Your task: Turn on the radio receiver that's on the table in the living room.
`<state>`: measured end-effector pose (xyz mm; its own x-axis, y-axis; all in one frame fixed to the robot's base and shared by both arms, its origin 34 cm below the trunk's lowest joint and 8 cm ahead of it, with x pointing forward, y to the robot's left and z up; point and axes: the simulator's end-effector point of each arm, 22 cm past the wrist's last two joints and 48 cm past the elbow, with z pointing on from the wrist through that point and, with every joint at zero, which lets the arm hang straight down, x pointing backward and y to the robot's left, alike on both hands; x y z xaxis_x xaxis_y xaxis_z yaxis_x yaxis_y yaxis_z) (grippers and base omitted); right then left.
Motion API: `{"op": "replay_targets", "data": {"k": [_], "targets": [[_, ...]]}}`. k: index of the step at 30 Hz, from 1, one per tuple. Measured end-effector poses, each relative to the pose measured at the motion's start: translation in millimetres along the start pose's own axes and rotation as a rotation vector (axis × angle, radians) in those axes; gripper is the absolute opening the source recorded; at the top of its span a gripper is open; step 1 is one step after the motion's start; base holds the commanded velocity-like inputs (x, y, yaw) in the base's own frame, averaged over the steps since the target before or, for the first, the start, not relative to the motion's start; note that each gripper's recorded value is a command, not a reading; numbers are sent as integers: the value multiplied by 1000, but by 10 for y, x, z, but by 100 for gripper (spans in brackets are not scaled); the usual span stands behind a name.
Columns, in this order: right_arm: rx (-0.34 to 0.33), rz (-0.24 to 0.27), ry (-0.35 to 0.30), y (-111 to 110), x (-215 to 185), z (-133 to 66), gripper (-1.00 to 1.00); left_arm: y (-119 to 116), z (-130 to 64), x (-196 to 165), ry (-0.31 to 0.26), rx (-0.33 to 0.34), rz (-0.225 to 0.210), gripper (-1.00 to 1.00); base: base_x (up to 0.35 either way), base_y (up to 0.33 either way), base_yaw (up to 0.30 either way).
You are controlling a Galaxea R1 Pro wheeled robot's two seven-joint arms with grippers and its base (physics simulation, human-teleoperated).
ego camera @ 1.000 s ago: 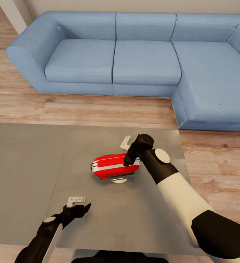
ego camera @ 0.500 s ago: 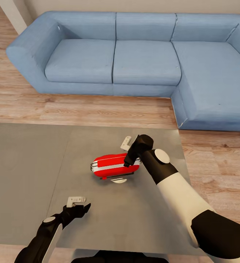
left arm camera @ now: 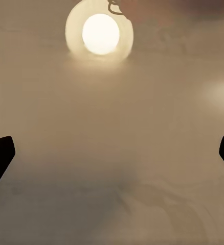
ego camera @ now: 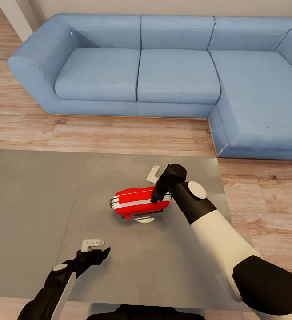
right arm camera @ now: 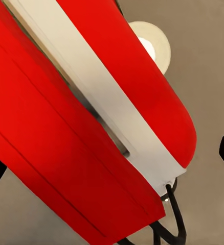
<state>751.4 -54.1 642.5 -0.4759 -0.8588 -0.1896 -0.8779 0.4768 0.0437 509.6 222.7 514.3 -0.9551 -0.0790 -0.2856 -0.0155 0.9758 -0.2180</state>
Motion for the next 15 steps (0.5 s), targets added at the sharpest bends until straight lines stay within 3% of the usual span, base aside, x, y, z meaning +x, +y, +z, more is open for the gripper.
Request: {"op": "replay_targets", "data": {"k": [1, 15], "targets": [[0, 0, 0, 1, 0, 0, -100, 1, 0, 1, 0, 0, -1, 100, 0, 0, 0], [-9, -14, 6, 32, 17, 34, -100, 3, -1, -1, 0, 0, -1, 100, 0, 0, 0]]}}
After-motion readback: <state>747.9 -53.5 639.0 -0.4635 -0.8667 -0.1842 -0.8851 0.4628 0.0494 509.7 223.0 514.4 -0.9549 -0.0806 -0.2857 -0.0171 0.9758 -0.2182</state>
